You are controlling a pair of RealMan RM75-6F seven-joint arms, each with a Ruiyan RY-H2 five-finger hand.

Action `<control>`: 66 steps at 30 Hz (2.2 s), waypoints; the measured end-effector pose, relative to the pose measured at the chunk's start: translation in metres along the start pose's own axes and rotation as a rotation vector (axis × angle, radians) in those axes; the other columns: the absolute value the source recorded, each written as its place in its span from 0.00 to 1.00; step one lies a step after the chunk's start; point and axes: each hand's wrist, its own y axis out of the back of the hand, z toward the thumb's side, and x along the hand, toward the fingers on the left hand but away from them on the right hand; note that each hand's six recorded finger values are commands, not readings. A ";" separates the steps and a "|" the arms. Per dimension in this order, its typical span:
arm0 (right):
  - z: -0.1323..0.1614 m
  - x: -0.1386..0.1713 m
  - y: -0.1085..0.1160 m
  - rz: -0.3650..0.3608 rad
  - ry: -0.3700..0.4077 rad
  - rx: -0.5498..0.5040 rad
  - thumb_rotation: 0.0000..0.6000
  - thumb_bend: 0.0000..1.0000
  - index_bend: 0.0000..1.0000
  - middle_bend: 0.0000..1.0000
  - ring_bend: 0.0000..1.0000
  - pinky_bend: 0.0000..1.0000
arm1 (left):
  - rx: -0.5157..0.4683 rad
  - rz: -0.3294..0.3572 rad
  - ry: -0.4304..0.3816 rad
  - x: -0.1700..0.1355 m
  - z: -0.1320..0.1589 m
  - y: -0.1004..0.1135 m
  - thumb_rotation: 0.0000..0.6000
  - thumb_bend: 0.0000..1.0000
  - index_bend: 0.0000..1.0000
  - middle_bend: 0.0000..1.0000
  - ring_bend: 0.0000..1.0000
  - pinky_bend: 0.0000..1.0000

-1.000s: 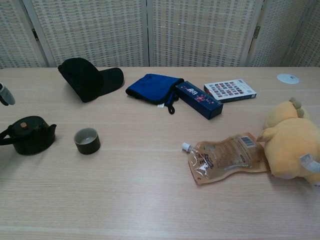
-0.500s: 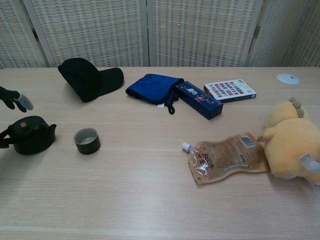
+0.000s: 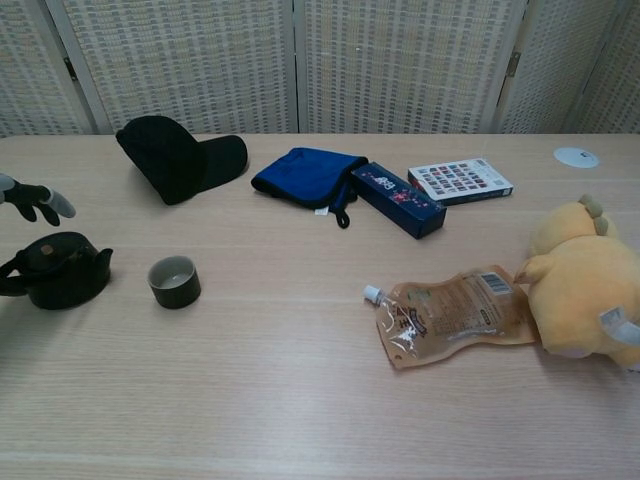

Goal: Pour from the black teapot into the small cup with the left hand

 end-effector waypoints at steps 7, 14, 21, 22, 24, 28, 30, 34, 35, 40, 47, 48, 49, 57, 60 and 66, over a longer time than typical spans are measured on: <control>0.000 0.001 0.000 -0.001 -0.002 -0.002 1.00 0.11 0.24 0.29 0.23 0.26 | 0.006 -0.011 0.012 0.007 -0.003 -0.003 0.91 0.06 0.17 0.23 0.22 0.00; -0.002 0.001 -0.001 0.001 -0.007 -0.001 1.00 0.11 0.24 0.29 0.23 0.26 | 0.020 -0.001 0.048 0.020 -0.013 -0.001 0.93 0.06 0.17 0.23 0.22 0.00; -0.001 0.000 -0.002 0.003 -0.006 0.001 1.00 0.11 0.24 0.29 0.23 0.26 | 0.049 0.018 0.080 0.034 -0.022 0.005 0.96 0.06 0.18 0.23 0.22 0.00; -0.001 0.000 -0.002 0.003 -0.006 0.001 1.00 0.11 0.24 0.29 0.23 0.26 | 0.053 0.021 0.085 0.036 -0.023 0.005 0.97 0.06 0.18 0.23 0.22 0.00; -0.001 0.000 -0.002 0.003 -0.006 0.000 1.00 0.11 0.24 0.29 0.23 0.26 | 0.060 0.027 0.093 0.040 -0.026 0.007 0.98 0.06 0.18 0.23 0.22 0.00; -0.001 0.000 -0.003 0.003 -0.007 -0.001 1.00 0.11 0.24 0.29 0.23 0.26 | 0.059 0.033 0.116 0.047 -0.031 0.008 1.00 0.06 0.18 0.23 0.22 0.00; -0.002 0.000 -0.003 0.003 -0.008 -0.001 1.00 0.11 0.24 0.29 0.23 0.26 | 0.048 0.035 0.124 0.048 -0.033 0.008 1.00 0.06 0.18 0.23 0.22 0.00; -0.002 0.001 -0.002 0.003 -0.008 -0.002 1.00 0.11 0.24 0.29 0.23 0.26 | 0.041 0.047 0.125 0.044 -0.034 0.010 1.00 0.06 0.18 0.23 0.22 0.00; -0.002 0.001 -0.002 0.003 -0.007 -0.002 1.00 0.11 0.24 0.29 0.23 0.26 | 0.037 0.051 0.124 0.042 -0.034 0.011 1.00 0.06 0.19 0.23 0.22 0.00; -0.001 0.000 -0.004 0.009 -0.005 -0.003 1.00 0.11 0.24 0.29 0.23 0.27 | 0.004 0.086 0.098 0.027 -0.028 0.018 1.00 0.06 0.29 0.23 0.23 0.00; 0.000 -0.001 -0.005 0.010 0.000 -0.003 1.00 0.11 0.24 0.29 0.23 0.27 | -0.031 0.113 0.046 0.004 -0.018 0.022 1.00 0.06 0.38 0.27 0.27 0.00; 0.000 0.000 -0.005 0.010 -0.001 -0.003 1.00 0.11 0.24 0.29 0.23 0.27 | -0.032 0.114 0.043 0.002 -0.017 0.022 1.00 0.06 0.39 0.28 0.28 0.00; -0.001 0.000 -0.005 0.010 -0.001 -0.003 1.00 0.11 0.24 0.29 0.23 0.27 | -0.032 0.113 0.040 0.001 -0.017 0.021 1.00 0.06 0.39 0.29 0.30 0.00; -0.003 0.003 -0.004 0.005 -0.007 -0.003 1.00 0.11 0.24 0.29 0.23 0.27 | -0.024 0.099 0.040 0.001 -0.015 0.015 1.00 0.06 0.40 0.34 0.35 0.00; -0.004 0.004 -0.004 0.005 -0.009 -0.004 1.00 0.11 0.24 0.29 0.23 0.27 | -0.019 0.100 0.044 0.003 -0.015 0.013 1.00 0.06 0.40 0.37 0.37 0.00; -0.005 0.005 -0.004 0.005 -0.014 -0.004 1.00 0.11 0.24 0.29 0.23 0.27 | -0.017 0.097 0.050 0.007 -0.016 0.006 1.00 0.06 0.40 0.38 0.38 0.00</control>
